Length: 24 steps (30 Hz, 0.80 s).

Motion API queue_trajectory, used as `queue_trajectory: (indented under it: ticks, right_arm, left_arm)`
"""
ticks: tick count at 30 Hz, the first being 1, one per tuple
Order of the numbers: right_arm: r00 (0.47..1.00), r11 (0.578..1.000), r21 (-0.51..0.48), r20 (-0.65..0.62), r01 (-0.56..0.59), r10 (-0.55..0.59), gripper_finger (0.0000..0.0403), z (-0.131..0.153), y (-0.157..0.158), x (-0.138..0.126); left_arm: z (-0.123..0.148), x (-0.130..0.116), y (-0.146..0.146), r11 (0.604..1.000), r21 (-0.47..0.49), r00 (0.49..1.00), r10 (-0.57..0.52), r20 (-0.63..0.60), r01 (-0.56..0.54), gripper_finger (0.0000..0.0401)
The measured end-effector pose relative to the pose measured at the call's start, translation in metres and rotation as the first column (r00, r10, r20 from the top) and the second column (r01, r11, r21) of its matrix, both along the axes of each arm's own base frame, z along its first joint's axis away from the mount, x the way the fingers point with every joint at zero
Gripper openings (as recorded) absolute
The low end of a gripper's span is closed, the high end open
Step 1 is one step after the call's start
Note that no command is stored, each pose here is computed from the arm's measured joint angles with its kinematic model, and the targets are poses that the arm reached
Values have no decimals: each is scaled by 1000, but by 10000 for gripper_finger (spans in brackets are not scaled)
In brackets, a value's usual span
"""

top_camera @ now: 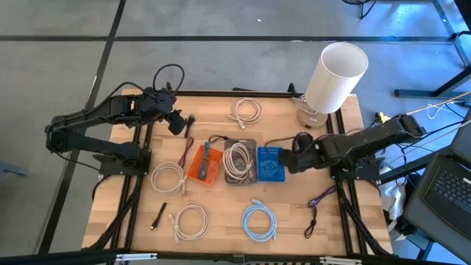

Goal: Pick & Place USB Port
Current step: Put the black charger cable into the blue bin

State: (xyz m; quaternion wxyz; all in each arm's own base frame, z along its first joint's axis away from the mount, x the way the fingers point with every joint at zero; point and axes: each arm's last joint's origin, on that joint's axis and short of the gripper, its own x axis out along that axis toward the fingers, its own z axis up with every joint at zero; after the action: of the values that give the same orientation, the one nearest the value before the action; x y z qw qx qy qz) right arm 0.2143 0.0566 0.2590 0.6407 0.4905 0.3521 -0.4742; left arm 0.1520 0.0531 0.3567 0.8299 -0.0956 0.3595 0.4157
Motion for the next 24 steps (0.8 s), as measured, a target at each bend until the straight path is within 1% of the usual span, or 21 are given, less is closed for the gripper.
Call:
queue_trajectory:
  ticks: [3, 6, 10, 14, 18, 24]
  right_arm:
    - [994, 998, -65, 104, -19, 26, 30, 22, 0, 9]
    - [981, 995, -100, 186, -26, 45, 30, 34, -2, 19]
    - [970, 991, -125, 232, -48, 76, 30, 41, -4, 36]
    - [974, 991, -109, 203, -81, 102, 30, 40, -4, 52]
    - [982, 990, -87, 143, -112, 124, 30, 31, -4, 68]
    - [990, 991, -8, 21, -136, 136, 30, 6, -6, 83]
  left_arm:
    - [0, 0, 0, 1000, 0, 1000, 0, 0, 0, 185]
    - [0, 0, 0, 1000, 0, 1000, 0, 2, 0, 185]
    - [0, 0, 0, 1000, 0, 1000, 0, 6, 0, 185]
    - [0, 0, 0, 1000, 0, 1000, -1, 6, 1, 185]
    - [0, 0, 0, 1000, 0, 1000, -1, 6, 1, 185]
    - [0, 1, 0, 1000, 1, 1000, -1, 8, 1, 185]
